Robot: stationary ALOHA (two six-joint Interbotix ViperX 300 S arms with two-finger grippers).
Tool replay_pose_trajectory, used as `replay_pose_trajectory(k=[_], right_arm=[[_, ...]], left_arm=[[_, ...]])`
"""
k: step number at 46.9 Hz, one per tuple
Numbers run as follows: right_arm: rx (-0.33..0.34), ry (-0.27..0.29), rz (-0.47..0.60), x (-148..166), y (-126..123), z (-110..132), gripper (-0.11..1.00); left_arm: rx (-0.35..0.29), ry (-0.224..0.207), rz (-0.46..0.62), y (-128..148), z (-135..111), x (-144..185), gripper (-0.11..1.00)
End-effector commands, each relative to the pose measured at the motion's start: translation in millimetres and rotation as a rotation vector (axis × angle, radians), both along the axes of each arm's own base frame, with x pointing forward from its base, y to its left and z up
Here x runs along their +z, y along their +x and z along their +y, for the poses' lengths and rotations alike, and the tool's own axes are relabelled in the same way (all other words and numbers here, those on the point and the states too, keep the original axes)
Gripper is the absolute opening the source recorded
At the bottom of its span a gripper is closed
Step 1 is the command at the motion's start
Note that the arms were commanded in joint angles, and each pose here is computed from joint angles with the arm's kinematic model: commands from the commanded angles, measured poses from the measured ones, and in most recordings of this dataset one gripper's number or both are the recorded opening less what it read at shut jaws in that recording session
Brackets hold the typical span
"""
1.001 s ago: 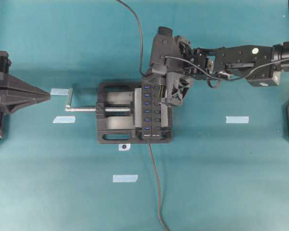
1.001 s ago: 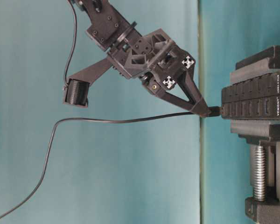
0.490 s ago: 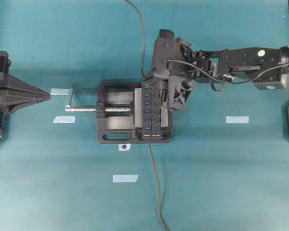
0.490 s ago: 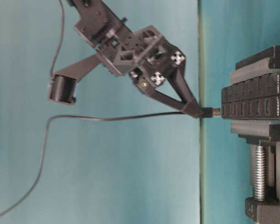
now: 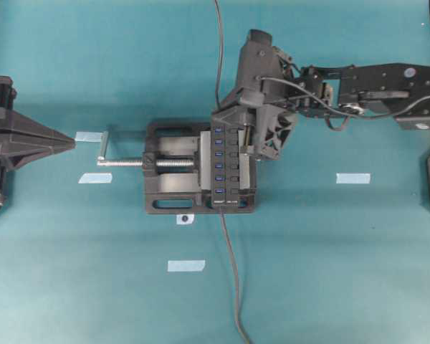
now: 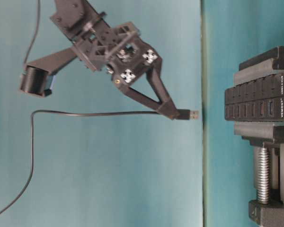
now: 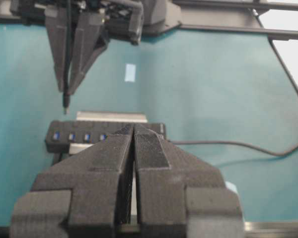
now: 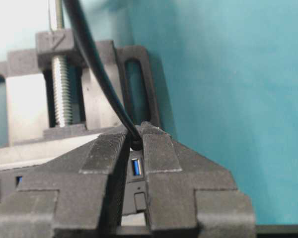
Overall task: Insert the USB into the front port of the fixed hub.
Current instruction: 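Pull the USB plug straight out of the hub port with the right gripper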
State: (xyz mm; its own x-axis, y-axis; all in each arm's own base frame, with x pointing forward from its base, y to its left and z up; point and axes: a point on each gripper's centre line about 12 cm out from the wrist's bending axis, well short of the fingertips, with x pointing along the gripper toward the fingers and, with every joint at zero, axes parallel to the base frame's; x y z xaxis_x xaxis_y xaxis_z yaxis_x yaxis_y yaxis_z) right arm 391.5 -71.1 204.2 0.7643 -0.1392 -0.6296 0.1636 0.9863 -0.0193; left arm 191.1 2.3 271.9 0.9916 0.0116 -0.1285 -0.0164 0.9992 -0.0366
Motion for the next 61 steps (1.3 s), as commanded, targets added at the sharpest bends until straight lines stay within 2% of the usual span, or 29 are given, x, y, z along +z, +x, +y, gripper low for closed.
replay_pose_trajectory(k=[1, 10, 41, 48, 54, 61], right_arm=[[0.003, 0.014, -0.037, 19.6, 0.6, 6.9, 0.08], [-0.001, 0.039, -0.031, 21.0, 0.0, 12.6, 0.08], [0.034, 0.046, -0.053, 35.9, 1.4, 28.9, 0.08], [0.027, 0.072, -0.052, 36.3, 1.5, 34.4, 0.08], [0.017, 0.116, -0.030, 34.3, 1.0, 43.6, 0.08], [0.031, 0.133, -0.026, 35.1, 1.4, 54.4, 0.08]], left_arm=[[0.001, 0.000, -0.023, 1.8, 0.3, 8.4, 0.00], [0.001, 0.000, -0.018, 1.9, 0.3, 7.3, 0.00], [0.001, -0.001, -0.021, 1.1, 0.3, 6.0, 0.00], [0.001, -0.001, -0.031, -0.3, 0.3, 7.8, 0.00], [0.001, -0.001, -0.032, -0.5, 0.3, 8.1, 0.00], [0.001, 0.000, -0.037, -0.3, 0.3, 9.5, 0.00]])
